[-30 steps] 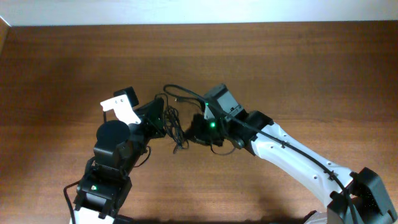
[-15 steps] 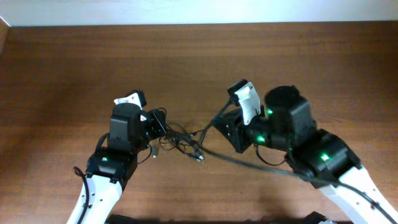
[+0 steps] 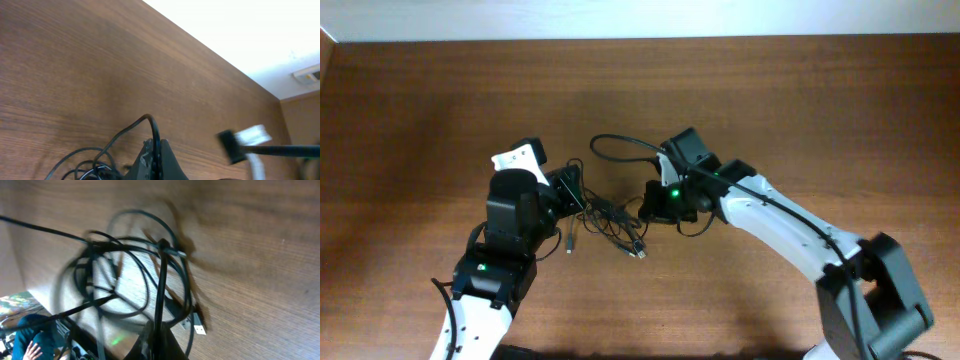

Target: Untangle cables

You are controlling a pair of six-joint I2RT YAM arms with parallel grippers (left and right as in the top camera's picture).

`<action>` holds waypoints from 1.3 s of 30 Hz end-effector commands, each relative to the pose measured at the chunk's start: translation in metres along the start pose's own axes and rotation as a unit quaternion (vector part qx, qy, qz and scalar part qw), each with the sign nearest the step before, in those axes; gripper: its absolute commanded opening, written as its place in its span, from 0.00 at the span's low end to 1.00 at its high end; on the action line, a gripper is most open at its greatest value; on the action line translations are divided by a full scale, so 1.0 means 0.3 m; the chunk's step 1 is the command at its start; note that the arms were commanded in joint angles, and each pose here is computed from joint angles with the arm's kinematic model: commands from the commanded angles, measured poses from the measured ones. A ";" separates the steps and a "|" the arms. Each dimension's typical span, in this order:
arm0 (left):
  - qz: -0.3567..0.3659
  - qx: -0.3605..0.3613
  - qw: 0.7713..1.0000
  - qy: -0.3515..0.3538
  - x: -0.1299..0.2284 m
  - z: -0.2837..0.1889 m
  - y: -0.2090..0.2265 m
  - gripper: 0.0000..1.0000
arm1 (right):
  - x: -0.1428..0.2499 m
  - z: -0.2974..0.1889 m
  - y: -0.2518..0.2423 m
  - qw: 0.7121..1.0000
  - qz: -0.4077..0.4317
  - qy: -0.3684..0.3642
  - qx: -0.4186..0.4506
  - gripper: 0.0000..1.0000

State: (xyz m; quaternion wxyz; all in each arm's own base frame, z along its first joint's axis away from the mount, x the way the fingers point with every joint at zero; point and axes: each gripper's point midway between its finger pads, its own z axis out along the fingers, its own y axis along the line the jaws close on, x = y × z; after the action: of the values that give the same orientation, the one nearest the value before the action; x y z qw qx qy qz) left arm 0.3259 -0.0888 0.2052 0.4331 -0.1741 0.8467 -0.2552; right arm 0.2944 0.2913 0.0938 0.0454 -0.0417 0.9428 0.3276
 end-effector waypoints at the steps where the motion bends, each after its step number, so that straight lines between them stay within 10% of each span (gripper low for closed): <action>1: -0.004 -0.036 0.999 -0.017 -0.024 0.011 0.045 0.00 | -0.060 -0.235 0.180 0.986 -0.128 -0.089 -0.052 0.04; 8: -0.031 -0.119 0.986 -0.115 -0.142 0.043 0.141 0.00 | 0.064 -0.624 0.213 0.961 -0.178 -0.211 0.003 0.04; 14: -0.248 -0.047 0.960 -0.124 -0.150 0.054 0.081 0.01 | 0.221 -0.432 0.265 0.975 -0.204 -0.084 -0.009 0.04; 18: -0.256 0.013 0.960 -0.110 -0.166 0.058 0.000 0.00 | 0.227 -0.213 0.186 0.997 -0.076 0.010 0.020 0.04; 27: -0.258 -0.052 0.952 -0.154 -0.184 0.062 0.095 0.00 | 0.530 -0.125 0.346 0.980 -0.164 0.111 -0.009 0.05; 31: -0.253 -0.036 0.957 -0.139 -0.176 0.069 0.072 0.00 | 0.461 -0.119 0.280 0.979 -0.188 0.050 0.065 0.66; 35: -0.092 -0.001 0.994 -0.053 -0.087 0.090 0.003 0.00 | 0.145 -0.230 0.106 0.968 -0.190 -0.071 0.149 0.69; 39: -0.098 -0.132 0.982 0.096 0.174 0.070 0.197 0.00 | 0.030 -0.273 0.082 0.974 -0.146 -0.117 0.130 0.68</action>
State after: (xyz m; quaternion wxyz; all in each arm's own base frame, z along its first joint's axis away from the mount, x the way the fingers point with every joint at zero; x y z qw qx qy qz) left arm 0.3352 -0.0771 0.1639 0.3655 -0.2956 0.8495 -0.2395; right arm 0.2688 0.2648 0.1608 0.1915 -0.1438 0.9523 0.1892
